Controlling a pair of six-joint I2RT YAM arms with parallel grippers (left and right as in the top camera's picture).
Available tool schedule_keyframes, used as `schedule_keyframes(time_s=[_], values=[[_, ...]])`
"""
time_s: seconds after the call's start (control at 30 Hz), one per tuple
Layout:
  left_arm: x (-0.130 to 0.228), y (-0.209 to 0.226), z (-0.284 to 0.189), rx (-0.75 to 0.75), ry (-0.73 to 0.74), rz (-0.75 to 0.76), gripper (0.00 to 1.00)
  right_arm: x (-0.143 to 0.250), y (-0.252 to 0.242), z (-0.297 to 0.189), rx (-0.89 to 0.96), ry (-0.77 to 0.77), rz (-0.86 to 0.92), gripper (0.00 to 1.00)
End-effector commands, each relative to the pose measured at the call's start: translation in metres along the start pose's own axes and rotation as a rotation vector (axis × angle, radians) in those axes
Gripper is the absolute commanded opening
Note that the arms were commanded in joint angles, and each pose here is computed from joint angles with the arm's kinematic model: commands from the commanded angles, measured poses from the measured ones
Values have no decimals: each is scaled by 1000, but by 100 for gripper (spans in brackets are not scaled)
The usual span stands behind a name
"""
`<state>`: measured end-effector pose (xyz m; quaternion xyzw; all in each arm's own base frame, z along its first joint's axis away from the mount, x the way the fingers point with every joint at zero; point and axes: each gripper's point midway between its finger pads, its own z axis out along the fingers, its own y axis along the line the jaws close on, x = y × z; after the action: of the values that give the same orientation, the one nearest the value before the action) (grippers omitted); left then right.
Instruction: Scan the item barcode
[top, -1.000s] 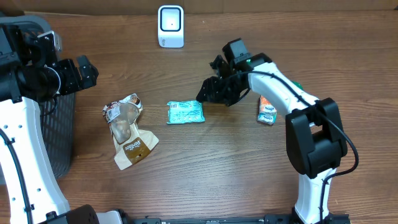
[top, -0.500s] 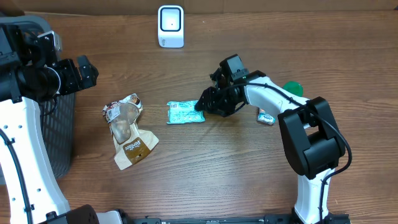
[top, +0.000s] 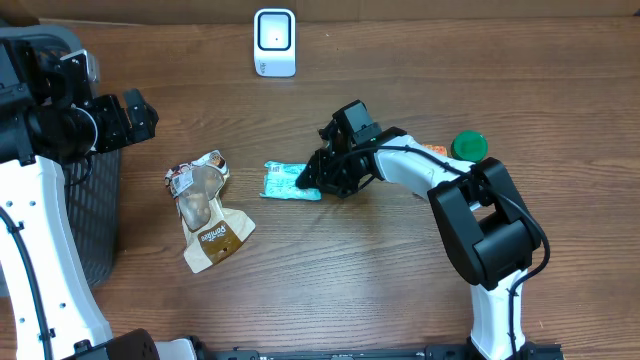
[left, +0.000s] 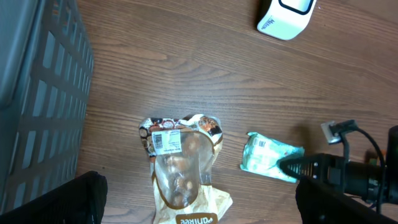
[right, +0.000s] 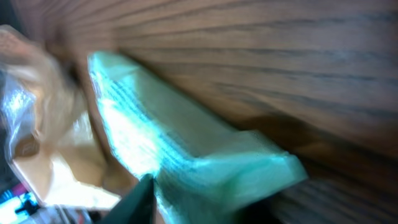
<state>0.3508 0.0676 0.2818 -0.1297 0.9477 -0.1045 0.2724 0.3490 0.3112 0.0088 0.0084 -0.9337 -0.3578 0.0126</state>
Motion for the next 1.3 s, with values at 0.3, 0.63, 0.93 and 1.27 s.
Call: schedule_keyframes(time_s=[0.3,0.63,0.93,1.27], values=[[-3,-2,-3,1,-13,21,100,-4,-9,-5,-72,41,79,4],[-3,-2,-3,2,-13,21,100,-2,52,-101,-254,-27,-159,4],[-3,-2,-3,2,-13,21,100,30,111,-211,-191,-270,-356,4],[-3,-2,-3,1,-13,20,100,61,130,-273,-145,-435,-418,4]])
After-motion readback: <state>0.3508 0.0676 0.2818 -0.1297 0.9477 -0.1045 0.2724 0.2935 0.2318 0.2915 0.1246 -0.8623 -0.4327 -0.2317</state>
